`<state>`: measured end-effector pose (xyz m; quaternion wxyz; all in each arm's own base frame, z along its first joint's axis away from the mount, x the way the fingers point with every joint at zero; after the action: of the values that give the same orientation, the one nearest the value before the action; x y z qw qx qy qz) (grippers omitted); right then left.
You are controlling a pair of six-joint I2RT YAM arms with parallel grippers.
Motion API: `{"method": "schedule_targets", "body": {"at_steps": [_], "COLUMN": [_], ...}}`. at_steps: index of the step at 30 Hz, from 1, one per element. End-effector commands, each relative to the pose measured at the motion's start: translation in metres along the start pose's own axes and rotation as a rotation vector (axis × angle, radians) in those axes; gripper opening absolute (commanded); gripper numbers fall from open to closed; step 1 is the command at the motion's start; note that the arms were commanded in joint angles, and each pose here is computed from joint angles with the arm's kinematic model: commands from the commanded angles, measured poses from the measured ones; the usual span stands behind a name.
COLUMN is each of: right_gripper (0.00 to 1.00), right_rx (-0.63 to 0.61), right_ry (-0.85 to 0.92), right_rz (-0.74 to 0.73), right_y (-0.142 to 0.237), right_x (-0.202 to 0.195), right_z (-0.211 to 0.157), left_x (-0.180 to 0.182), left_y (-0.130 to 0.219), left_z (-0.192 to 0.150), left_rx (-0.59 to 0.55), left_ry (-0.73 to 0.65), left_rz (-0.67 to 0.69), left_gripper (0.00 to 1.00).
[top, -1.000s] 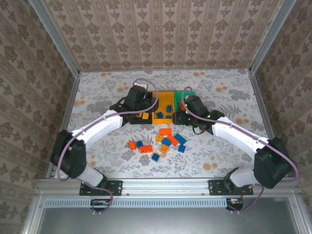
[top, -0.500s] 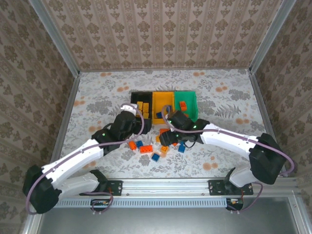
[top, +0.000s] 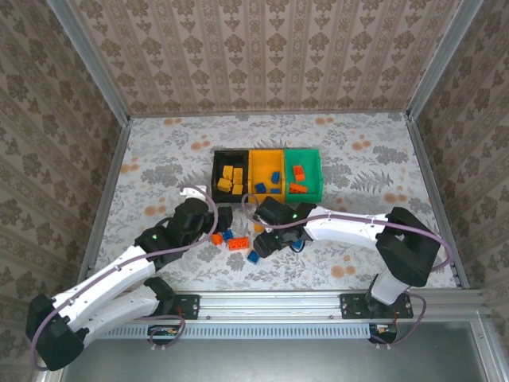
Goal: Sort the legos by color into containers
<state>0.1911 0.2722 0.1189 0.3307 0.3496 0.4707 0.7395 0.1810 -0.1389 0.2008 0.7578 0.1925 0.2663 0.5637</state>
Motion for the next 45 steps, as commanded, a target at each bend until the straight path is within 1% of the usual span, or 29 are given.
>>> {"method": "schedule_targets", "body": {"at_steps": [1, 9, 12, 15, 19, 22, 27, 28, 31, 34, 37, 40, 41, 45], "right_gripper": [0.64, 0.61, 0.55, 0.54, 0.44, 0.39, 0.35, 0.34, 0.34, 0.34, 0.34, 0.34, 0.34, 0.34], "right_rx": [0.002, 0.022, 0.022, 0.035, 0.042, 0.026, -0.032, -0.025, -0.071, -0.139, -0.217, -0.294, -0.346, -0.44], "right_ry": [0.032, 0.045, 0.047, 0.054, 0.058, 0.058, 0.06, 0.059, 0.055, 0.052, 0.043, 0.028, 0.022, -0.022], "right_rz": [-0.027, -0.08, -0.08, -0.084, -0.101, -0.1, -0.092, -0.098, -0.1, -0.087, -0.061, -0.037, -0.025, -0.02], "right_y": [-0.002, -0.014, -0.015, -0.015, -0.017, -0.012, 0.004, 0.01, 0.026, 0.047, 0.064, 0.076, 0.08, 0.082], "right_x": [0.002, 0.001, 0.001, 0.001, -0.002, -0.002, 0.001, 0.001, 0.002, 0.004, 0.008, 0.011, 0.013, 0.007], "right_z": [0.006, 0.009, 0.01, 0.008, 0.007, 0.007, 0.015, 0.014, 0.02, 0.033, 0.056, 0.086, 0.103, 0.154], "left_x": [0.009, 0.011, 0.011, 0.012, 0.013, 0.013, 0.012, 0.012, 0.014, 0.018, 0.021, 0.023, 0.025, 0.028], "left_y": [0.0, 0.0, -0.001, -0.002, -0.001, -0.001, -0.001, -0.001, 0.001, 0.003, 0.006, 0.007, 0.008, 0.009], "left_z": [-0.004, -0.007, -0.008, -0.008, -0.008, -0.008, -0.007, -0.007, -0.007, -0.008, -0.011, -0.015, -0.017, -0.024], "left_rx": [0.002, 0.005, 0.009, 0.012, 0.011, 0.012, 0.011, 0.011, 0.004, -0.005, -0.014, -0.011, -0.004, 0.014], "left_ry": [0.023, 0.026, 0.027, 0.029, 0.03, 0.031, 0.033, 0.031, 0.033, 0.042, 0.056, 0.066, 0.067, 0.078], "left_rz": [0.041, 0.044, 0.041, 0.042, 0.045, 0.043, 0.041, 0.041, 0.049, 0.063, 0.063, 0.065, 0.068, 0.072], "left_gripper": [1.0, 1.0, 1.0, 1.0, 1.0, 1.0, 1.0, 1.0, 1.0, 1.0, 1.0, 1.0, 1.0, 1.0]}}
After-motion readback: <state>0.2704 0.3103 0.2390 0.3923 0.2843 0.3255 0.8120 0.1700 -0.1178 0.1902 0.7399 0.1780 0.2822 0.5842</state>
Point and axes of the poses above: each hand's point on the last joint's axis, 136 mm out from that joint toward the fingers, its own y axis back along the fingers, its own x axis along the line the jaws close on, z = x × y, the point moved 7 cm from there along y, back along the fingers, and after that the axes turned 1 degree about -y, right-handed, at the moved point
